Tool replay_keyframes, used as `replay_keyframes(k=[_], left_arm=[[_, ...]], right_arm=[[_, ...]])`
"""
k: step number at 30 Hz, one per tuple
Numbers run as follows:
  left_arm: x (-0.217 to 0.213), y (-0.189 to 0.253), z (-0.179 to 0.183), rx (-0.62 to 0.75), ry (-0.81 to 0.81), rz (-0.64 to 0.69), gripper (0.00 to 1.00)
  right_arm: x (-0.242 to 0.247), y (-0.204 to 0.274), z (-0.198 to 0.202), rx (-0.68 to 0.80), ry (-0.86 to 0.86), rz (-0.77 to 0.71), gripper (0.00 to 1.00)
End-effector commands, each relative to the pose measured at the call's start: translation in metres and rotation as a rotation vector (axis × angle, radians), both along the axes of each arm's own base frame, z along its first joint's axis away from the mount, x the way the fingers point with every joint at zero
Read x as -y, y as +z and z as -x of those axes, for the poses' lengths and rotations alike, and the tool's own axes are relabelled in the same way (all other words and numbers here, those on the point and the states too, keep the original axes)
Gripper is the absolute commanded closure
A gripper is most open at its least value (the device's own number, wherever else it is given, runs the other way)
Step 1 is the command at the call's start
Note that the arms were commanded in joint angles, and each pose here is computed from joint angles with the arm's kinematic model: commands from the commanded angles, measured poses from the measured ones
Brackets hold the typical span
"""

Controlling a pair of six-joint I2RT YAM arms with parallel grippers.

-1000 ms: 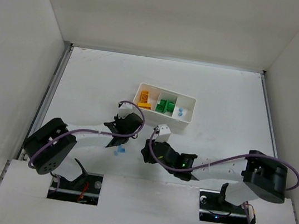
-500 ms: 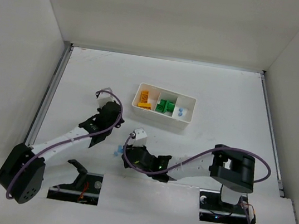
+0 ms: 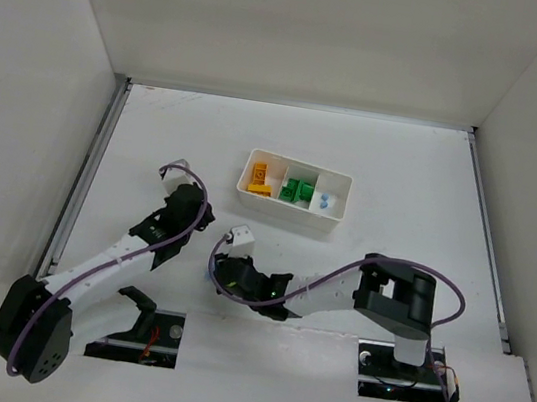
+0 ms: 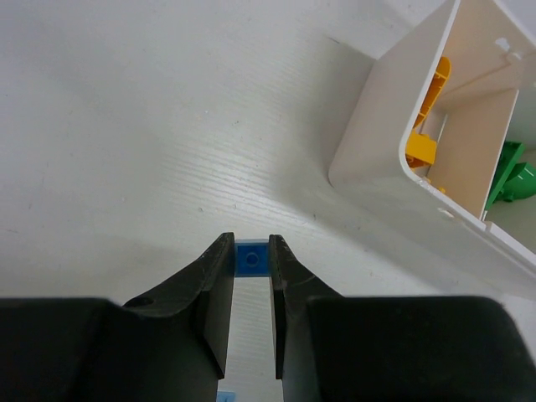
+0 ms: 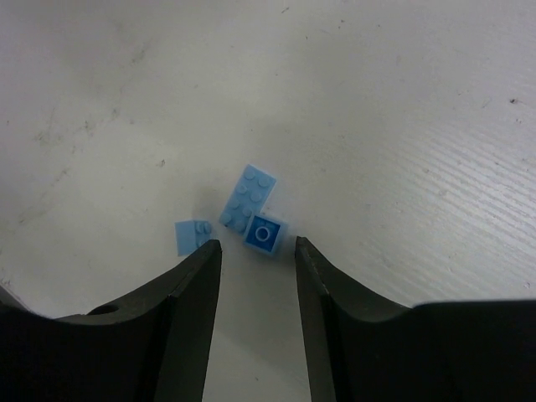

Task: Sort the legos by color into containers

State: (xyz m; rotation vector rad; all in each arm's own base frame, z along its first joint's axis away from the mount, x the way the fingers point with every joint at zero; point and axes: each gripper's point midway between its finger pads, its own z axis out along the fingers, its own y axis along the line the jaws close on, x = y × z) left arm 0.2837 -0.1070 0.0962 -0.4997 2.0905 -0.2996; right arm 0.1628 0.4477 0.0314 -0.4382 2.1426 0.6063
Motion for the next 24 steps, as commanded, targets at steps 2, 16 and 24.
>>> replay_keyframes(k=[2, 16, 24], left_arm=[[-0.001, 0.001, 0.003, 0.005, 0.005, 0.029, 0.88], [0.012, 0.030, 0.000, 0.064, -0.029, 0.075, 0.88], [0.064, 0.074, -0.012, 0.140, -0.142, 0.136, 0.87]], right_arm=[[-0.008, 0.013, -0.015, 0.044, -0.044, -0.034, 0.57], [0.006, 0.029, -0.018, 0.067, -0.079, -0.046, 0.75], [0.067, 0.082, -0.020, 0.121, -0.166, -0.145, 0.75]])
